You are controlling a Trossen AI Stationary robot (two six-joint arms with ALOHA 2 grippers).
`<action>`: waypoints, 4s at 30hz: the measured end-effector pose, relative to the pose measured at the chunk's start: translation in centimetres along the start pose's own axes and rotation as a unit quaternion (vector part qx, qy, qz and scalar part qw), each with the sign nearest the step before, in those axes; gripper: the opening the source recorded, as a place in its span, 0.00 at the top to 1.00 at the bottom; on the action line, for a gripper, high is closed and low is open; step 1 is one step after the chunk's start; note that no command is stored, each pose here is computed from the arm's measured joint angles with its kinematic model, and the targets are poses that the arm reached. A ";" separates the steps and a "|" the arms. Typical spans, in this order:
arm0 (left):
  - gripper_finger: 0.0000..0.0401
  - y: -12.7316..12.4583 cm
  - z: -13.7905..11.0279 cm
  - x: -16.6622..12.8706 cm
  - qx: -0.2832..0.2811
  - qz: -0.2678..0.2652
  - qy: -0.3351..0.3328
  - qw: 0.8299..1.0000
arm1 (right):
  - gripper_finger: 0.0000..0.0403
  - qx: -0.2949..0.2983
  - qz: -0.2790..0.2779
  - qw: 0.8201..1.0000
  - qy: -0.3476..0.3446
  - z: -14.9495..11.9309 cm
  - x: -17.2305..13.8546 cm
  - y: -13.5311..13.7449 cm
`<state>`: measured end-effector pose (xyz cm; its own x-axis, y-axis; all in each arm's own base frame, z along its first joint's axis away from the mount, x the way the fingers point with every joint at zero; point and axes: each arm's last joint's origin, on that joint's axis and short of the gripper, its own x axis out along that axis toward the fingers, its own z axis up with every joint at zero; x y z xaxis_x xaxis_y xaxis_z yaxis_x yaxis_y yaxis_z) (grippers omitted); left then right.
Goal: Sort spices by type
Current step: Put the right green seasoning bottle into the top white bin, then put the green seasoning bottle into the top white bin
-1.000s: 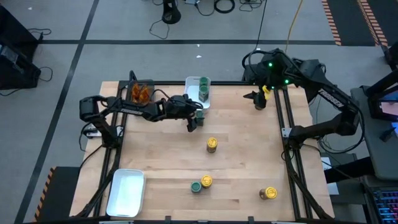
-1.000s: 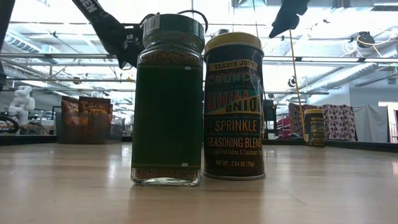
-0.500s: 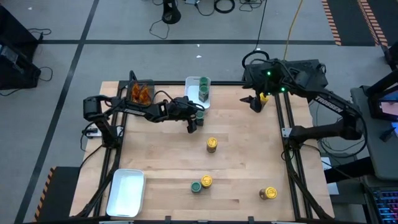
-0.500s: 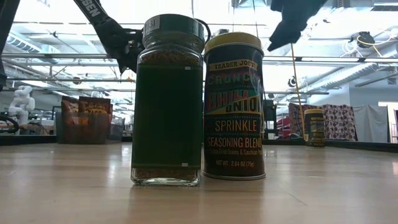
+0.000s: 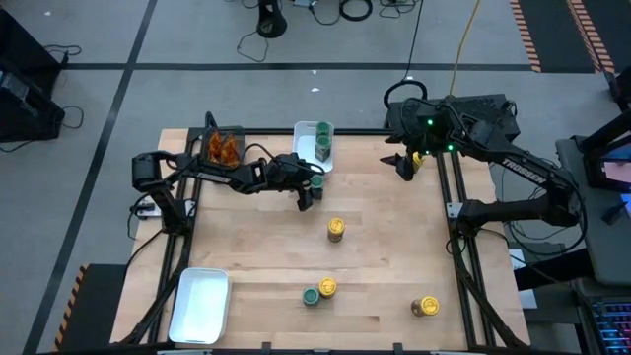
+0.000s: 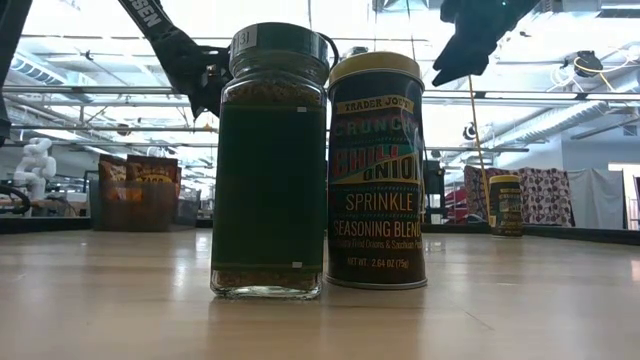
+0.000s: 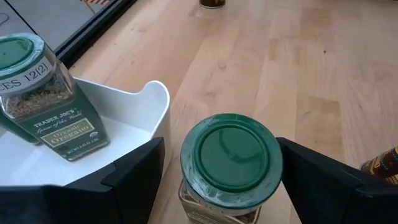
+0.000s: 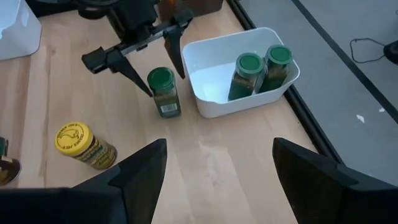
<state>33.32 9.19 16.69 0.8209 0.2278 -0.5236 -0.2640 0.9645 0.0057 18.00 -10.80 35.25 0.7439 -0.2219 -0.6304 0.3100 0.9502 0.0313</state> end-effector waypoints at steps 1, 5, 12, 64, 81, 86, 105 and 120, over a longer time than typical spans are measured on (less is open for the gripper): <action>0.24 0.0 0.0 0.0 0.000 0.000 0.000 1.000 | 0.32 -0.001 0.000 1.000 -0.001 0.0 0.0 0.0; 0.30 0.0 0.0 0.0 0.000 0.000 0.002 1.000 | 0.32 -0.002 -0.001 1.000 -0.006 0.1 0.0 0.0; 0.48 0.0 -0.1 0.0 -0.011 -0.001 0.003 1.000 | 0.32 -0.003 -0.001 1.000 -0.006 0.1 0.0 0.0; 0.45 11.6 5.4 -2.1 -0.269 0.277 -0.094 0.918 | 0.32 0.044 0.016 0.997 -0.059 1.2 0.0 0.4; 0.45 12.2 3.8 -0.6 -0.319 0.309 -0.088 0.891 | 0.32 0.044 0.014 0.996 -0.073 1.5 0.0 0.4; 0.45 12.2 3.8 -0.6 -0.319 0.308 -0.088 0.892 | 0.32 0.044 0.015 0.996 -0.073 1.5 0.0 0.4; 0.44 12.1 3.8 -0.5 -0.282 0.298 -0.071 0.909 | 0.32 0.050 0.015 0.996 -0.072 1.5 0.0 0.4; 0.26 12.1 3.8 -0.6 -0.280 0.298 -0.073 0.910 | 0.32 0.051 0.016 0.996 -0.072 1.5 0.0 0.4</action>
<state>31.60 21.26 20.30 0.4956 0.7428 -0.4502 -0.8670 0.4538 -0.2058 19.00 -10.77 36.41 0.8290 -0.2284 -0.5105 0.3379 0.9319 0.1318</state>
